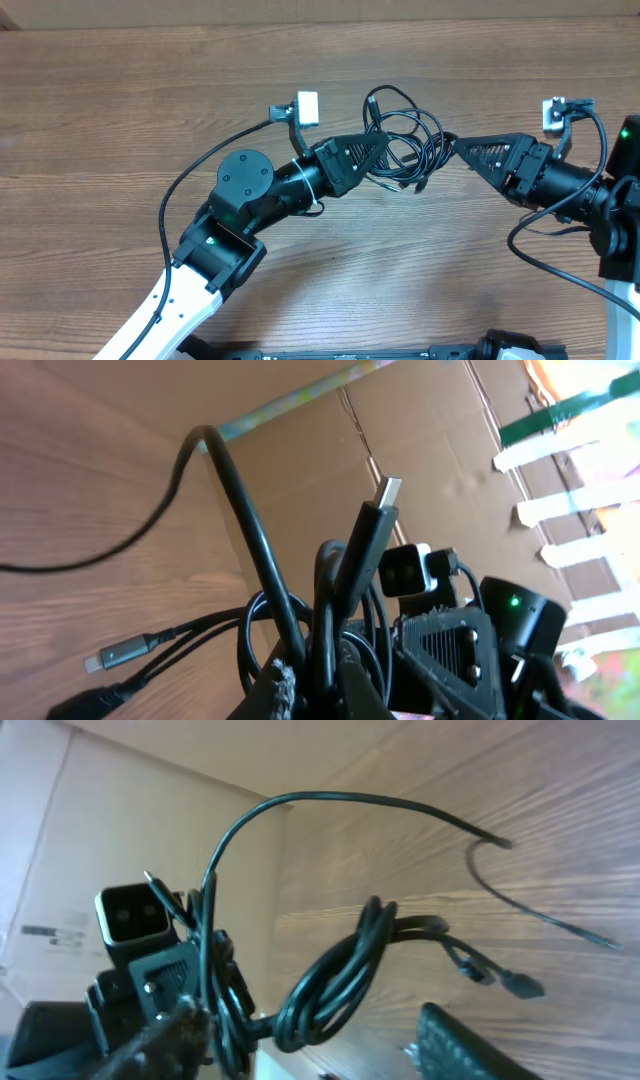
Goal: Untangle cables
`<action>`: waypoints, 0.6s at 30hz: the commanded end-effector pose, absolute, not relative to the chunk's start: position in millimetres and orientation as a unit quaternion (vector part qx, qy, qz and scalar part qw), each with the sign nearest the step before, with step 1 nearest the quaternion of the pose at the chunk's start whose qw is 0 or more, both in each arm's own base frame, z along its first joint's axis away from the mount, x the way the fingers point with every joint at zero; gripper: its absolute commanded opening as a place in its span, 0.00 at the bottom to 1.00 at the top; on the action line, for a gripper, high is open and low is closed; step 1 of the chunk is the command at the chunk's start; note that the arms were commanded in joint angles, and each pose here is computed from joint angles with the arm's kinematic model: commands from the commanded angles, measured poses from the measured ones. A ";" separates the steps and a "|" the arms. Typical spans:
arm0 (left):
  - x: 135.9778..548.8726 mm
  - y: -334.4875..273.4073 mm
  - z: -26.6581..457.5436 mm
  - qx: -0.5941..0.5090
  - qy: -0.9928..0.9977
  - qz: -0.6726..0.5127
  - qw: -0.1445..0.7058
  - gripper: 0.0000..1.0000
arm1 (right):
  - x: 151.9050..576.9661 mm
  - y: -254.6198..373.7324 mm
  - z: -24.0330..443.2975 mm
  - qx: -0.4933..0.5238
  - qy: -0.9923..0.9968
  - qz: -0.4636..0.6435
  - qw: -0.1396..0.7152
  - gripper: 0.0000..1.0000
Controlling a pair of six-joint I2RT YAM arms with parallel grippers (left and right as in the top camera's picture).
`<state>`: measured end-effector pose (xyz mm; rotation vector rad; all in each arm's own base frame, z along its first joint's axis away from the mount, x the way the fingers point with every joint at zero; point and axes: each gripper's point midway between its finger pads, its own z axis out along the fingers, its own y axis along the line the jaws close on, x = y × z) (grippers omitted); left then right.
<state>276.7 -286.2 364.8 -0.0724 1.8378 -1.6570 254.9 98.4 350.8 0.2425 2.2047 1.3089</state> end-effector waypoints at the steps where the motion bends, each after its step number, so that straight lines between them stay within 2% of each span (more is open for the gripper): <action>1: 269.5 -284.0 383.3 0.010 0.686 -0.634 0.357 0.04 | 252.6 100.5 359.5 0.090 0.816 0.498 0.280 0.60; 8: 266.2 -285.5 388.6 0.043 0.677 -0.629 0.379 0.04 | 253.0 100.1 359.0 0.092 0.816 0.497 0.280 0.56; 18: 246.1 -302.0 408.3 0.161 0.628 -0.600 0.469 0.04 | 249.6 108.6 358.6 0.085 0.818 0.503 0.267 0.52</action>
